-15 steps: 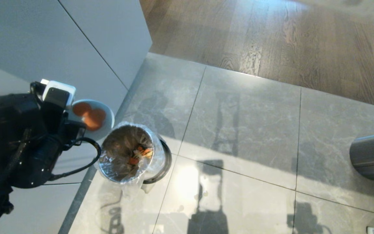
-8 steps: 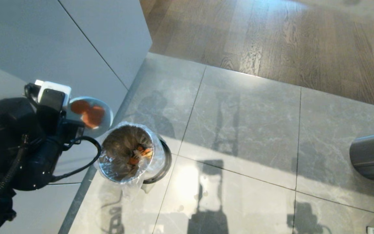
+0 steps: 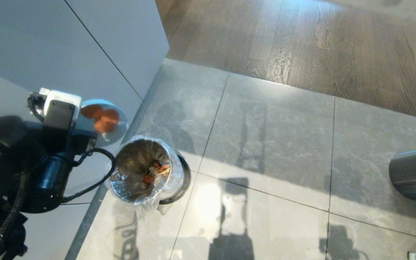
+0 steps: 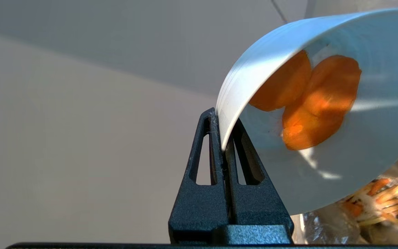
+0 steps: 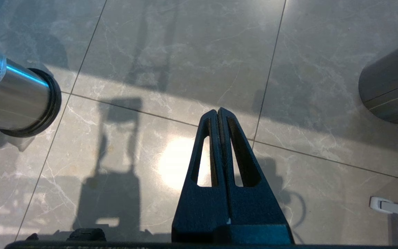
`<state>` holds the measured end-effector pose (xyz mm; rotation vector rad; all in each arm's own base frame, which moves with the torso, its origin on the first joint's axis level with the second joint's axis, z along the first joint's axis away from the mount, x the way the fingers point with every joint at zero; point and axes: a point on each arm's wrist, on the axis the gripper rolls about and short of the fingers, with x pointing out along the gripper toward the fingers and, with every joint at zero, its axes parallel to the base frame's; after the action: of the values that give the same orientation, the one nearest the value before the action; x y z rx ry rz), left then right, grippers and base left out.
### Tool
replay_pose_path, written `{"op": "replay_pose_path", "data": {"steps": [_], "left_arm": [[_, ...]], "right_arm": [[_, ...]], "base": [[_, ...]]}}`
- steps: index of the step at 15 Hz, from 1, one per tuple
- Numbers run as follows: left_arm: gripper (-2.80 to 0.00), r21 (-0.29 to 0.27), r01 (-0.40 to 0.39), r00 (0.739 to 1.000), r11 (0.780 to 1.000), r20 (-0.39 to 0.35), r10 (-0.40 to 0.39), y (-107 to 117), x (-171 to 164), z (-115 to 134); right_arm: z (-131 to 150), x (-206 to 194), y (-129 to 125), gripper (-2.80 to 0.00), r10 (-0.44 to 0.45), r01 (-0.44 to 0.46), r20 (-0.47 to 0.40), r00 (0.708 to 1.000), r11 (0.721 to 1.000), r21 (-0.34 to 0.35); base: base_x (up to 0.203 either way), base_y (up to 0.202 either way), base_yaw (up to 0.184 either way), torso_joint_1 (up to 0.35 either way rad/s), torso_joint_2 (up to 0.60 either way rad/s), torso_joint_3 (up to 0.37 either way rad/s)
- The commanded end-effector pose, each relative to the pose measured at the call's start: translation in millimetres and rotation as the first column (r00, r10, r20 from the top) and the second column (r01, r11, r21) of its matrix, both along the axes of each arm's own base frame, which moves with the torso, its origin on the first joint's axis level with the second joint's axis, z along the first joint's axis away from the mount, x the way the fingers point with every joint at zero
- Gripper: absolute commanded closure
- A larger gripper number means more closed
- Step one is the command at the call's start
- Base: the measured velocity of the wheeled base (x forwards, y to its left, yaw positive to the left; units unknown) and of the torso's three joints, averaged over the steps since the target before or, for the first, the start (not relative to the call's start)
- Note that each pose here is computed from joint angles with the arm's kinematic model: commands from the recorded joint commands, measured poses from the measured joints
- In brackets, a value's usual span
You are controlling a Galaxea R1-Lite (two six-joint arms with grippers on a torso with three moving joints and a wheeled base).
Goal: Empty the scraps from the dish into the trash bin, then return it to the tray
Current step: Pour the leftover food from the bowl into the trash can
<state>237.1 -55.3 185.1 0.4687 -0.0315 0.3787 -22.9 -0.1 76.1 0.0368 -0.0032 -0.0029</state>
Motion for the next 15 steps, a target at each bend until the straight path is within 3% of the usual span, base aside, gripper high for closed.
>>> {"op": "replay_pose_path", "data": {"steps": [1, 4, 7, 15], "left_arm": [[0.0, 0.005, 0.004, 1.0, 1.0, -0.005, -0.004, 0, 1, -6], [0.0, -0.001, 0.004, 0.999, 1.0, 0.037, -0.003, 3, 1, -15], [0.0, 0.049, 0.005, 0.999, 0.999, 0.047, -0.007, 19, 7, -23], [0.0, 0.06, 0.05, 0.995, 0.997, 0.083, -0.055, 25, 4, -15]], "right_arm": [[0, 0, 0, 0.0, 0.0, 0.0, 0.0, 1.0, 1.0, 0.0], [0, 0, 0, 0.0, 0.0, 0.0, 0.001, 1.0, 1.0, 0.0], [0, 0, 0, 0.0, 0.001, -0.001, 0.001, 1.0, 1.0, 0.0], [0, 0, 0, 0.0, 0.0, 0.0, 0.001, 1.0, 1.0, 0.0]], "base": [[0.0, 0.0, 0.0, 0.0, 0.0, 0.0], [0.0, 0.0, 0.0, 0.0, 0.0, 0.0], [0.0, 0.0, 0.0, 0.0, 0.0, 0.0], [0.0, 0.0, 0.0, 0.0, 0.0, 0.0]]}}
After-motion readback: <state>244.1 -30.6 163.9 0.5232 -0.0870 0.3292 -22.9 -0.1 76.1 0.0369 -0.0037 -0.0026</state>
